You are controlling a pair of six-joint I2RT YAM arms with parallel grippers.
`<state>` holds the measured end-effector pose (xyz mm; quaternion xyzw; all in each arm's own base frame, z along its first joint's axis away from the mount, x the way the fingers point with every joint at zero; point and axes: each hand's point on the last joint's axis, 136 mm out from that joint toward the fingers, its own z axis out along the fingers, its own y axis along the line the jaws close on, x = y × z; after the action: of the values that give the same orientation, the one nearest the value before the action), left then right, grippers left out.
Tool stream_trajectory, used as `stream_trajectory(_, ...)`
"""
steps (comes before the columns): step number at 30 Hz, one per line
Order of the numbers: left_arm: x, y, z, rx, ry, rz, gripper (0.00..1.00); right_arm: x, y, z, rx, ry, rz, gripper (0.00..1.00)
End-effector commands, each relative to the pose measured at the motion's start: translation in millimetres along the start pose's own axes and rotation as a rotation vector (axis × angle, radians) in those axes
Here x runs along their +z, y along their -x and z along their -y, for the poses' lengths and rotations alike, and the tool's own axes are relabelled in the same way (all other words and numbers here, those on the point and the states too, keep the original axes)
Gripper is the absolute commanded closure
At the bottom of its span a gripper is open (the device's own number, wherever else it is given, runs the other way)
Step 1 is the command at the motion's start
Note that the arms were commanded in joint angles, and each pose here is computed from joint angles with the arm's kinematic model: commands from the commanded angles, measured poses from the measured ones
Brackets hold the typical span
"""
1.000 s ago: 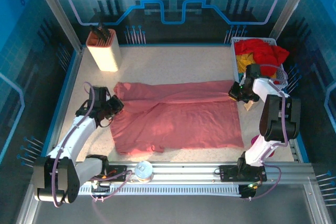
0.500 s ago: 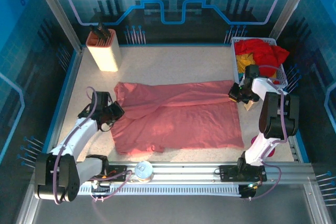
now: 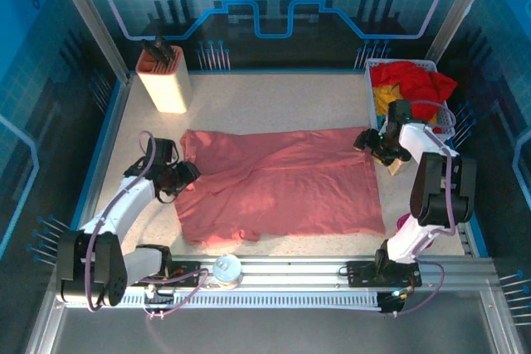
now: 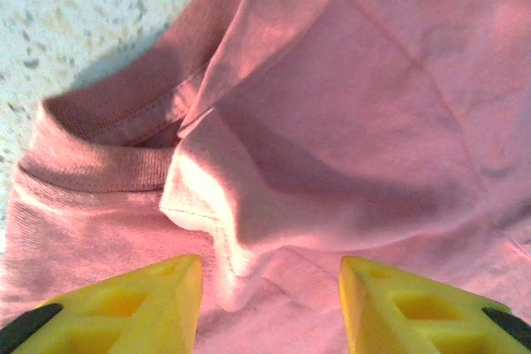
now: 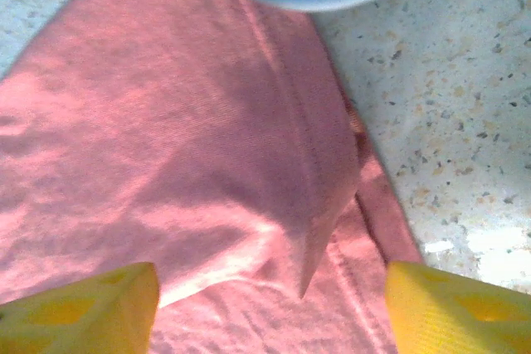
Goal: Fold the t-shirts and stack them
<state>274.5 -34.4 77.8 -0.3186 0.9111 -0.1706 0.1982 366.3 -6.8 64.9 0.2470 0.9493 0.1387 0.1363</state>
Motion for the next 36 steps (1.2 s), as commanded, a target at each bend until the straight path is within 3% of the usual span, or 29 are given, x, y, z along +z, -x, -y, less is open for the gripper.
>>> stream_trajectory(1, -29, 5, 13, 0.092, 0.015, 0.042, 0.52, -15, -13, -13, -0.032, 0.025, -0.003, 0.19)
stream_trajectory(6, -35, -20, 30, 0.269, 0.024, 0.039, 0.56, -25, -24, -23, -0.089, 0.049, 0.03, 0.04)
stream_trajectory(13, -3, -59, 54, 0.523, 0.011, 0.0, 0.57, -29, -35, -30, -0.112, 0.097, 0.043, 0.02)
stream_trajectory(19, 29, -66, 68, 0.749, 0.13, 0.02, 0.51, -33, -37, -33, -0.123, 0.116, 0.045, 0.02)
stream_trajectory(29, 67, -61, 56, 0.787, 0.366, -0.014, 0.61, -34, -40, -38, -0.127, 0.147, 0.036, 0.03)
stream_trajectory(33, 71, -58, 50, 0.764, 0.406, -0.005, 0.71, -32, -40, -40, -0.123, 0.16, 0.028, 0.04)
stream_trajectory(36, 70, -55, 51, 0.761, 0.42, 0.003, 0.87, -30, -40, -42, -0.123, 0.167, 0.021, 0.04)
